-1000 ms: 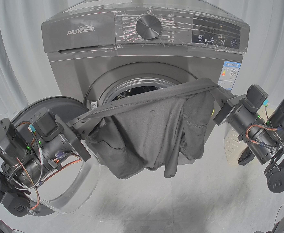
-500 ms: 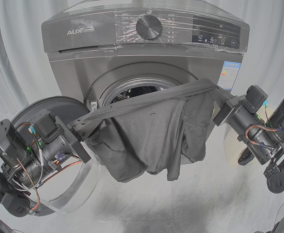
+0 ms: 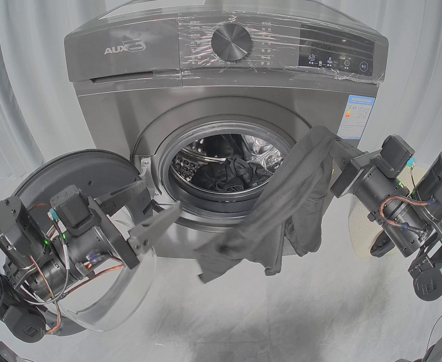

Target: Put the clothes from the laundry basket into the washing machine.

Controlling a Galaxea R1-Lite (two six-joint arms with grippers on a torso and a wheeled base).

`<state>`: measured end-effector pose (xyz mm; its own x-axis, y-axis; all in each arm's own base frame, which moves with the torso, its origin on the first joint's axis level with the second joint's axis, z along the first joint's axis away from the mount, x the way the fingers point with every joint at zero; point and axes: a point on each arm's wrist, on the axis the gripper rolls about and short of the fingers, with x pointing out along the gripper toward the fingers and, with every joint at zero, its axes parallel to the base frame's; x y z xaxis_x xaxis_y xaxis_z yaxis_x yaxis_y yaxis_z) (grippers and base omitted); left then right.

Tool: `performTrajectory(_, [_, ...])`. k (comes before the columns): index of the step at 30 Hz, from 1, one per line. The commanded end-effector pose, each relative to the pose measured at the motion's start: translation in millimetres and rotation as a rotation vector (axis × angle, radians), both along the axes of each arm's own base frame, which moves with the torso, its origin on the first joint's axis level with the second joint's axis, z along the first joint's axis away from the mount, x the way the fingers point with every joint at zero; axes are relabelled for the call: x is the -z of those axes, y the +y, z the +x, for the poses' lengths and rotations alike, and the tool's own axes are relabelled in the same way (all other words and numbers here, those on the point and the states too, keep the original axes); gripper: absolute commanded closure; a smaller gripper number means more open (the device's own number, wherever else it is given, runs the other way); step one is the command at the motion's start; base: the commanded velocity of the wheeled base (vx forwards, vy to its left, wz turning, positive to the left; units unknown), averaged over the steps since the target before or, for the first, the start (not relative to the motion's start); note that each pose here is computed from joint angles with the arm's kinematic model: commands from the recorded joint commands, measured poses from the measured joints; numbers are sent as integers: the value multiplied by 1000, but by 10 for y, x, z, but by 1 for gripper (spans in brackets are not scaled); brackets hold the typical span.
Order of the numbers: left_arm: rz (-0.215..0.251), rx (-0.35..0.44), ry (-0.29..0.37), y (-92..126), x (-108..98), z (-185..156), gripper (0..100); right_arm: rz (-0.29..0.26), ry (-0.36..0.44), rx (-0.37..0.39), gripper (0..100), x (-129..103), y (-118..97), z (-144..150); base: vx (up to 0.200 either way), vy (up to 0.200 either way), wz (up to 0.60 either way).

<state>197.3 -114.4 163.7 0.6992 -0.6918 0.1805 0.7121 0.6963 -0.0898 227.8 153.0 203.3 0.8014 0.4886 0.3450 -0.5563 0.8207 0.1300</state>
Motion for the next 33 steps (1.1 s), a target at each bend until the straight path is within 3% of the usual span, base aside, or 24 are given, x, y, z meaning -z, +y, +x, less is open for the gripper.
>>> performTrajectory(1, [33, 33, 54, 0, 138, -10, 0, -7, 29, -2, 100, 91, 33, 57, 0, 0, 0])
performTrajectory(11, [86, 36, 119, -113, 354, 126, 0, 11, 39, -76, 100, 76, 250, -84, 0, 0, 0])
performTrajectory(16, [91, -7, 104, -280, 411, 369, 0, 12, 45, -89, 100, 86, 327, -90, 0, 0, 0])
performTrajectory(21, [102, 17, 117, -400, 487, 421, 0, 9, 44, -130, 100, 88, 448, -129, 0, 0, 0])
performTrajectory(27, [147, 49, 165, -534, 713, 503, 0, 18, 31, -192, 100, 52, 603, -217, 0, 0, 0])
performTrajectory(33, [187, 60, 159, -629, 851, 604, 0, 17, 33, -222, 100, 66, 701, -251, 0, 0, 0])
